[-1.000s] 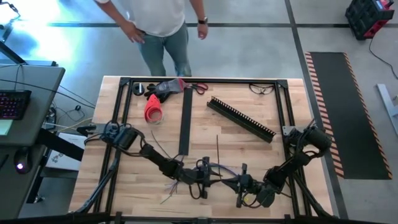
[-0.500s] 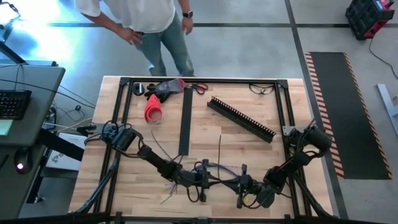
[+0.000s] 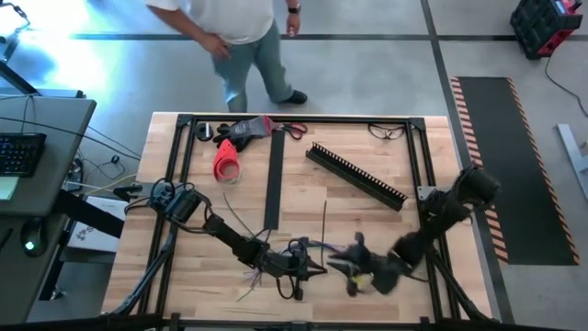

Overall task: Ziptie cables
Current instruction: Wrap the black zip tie on the cables

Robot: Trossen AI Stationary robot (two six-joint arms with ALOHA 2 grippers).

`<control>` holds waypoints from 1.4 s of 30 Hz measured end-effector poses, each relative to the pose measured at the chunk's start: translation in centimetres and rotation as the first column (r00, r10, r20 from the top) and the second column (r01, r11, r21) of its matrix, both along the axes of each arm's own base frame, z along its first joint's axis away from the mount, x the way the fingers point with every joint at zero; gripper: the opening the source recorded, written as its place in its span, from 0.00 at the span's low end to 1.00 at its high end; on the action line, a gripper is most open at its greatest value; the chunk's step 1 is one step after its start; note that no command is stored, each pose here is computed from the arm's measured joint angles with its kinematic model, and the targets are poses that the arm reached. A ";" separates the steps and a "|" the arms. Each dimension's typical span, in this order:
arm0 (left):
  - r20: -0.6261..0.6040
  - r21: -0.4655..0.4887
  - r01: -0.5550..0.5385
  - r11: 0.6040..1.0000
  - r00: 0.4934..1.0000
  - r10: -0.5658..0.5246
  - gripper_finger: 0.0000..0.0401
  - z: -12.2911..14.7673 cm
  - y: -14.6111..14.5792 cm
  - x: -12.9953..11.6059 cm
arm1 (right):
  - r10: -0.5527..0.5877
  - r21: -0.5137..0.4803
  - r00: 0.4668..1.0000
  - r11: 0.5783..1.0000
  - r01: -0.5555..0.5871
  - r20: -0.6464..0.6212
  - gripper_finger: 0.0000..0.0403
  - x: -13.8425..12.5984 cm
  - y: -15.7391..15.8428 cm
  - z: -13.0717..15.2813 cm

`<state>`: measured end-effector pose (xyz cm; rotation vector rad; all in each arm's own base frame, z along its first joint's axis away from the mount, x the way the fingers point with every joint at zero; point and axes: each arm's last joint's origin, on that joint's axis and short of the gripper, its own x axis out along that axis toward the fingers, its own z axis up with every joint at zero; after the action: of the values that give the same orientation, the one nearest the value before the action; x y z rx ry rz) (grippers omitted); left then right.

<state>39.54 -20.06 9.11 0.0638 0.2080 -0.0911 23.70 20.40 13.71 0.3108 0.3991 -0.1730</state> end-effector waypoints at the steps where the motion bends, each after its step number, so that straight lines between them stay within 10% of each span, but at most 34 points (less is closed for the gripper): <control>1: 0.000 -0.005 -0.001 1.000 1.000 0.001 0.00 0.0 0.0 0.0 | 0.015 -0.007 0.997 1.000 -0.016 -0.069 0.24 0.5 -1.0 -0.4; 11: -0.019 -0.019 -0.001 1.000 1.000 0.001 0.00 -0.2 -0.1 -0.1 | -0.105 -0.096 0.938 0.992 0.077 -0.330 0.44 4.0 -11.3 -2.8; 22: -0.028 -0.020 0.011 1.000 1.000 -0.011 0.00 -0.3 -0.2 -0.2 | -0.125 -0.082 0.959 0.991 0.108 -0.254 0.51 3.6 -17.5 -3.2; 31: -0.031 -0.006 0.024 1.000 0.999 -0.024 0.00 -0.4 -0.2 -0.2 | 0.018 0.093 0.984 0.996 -0.002 -0.176 0.51 1.2 -18.3 -5.1; 42: -0.047 0.004 0.023 1.000 0.999 -0.023 0.00 -0.5 -0.1 -0.2 | 0.027 0.059 0.990 0.998 -0.019 -0.136 0.51 1.7 -18.1 -5.4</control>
<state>39.35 -20.21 8.56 0.0683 0.2541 -0.1154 25.36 2.32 8.28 0.3520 0.5436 -0.1613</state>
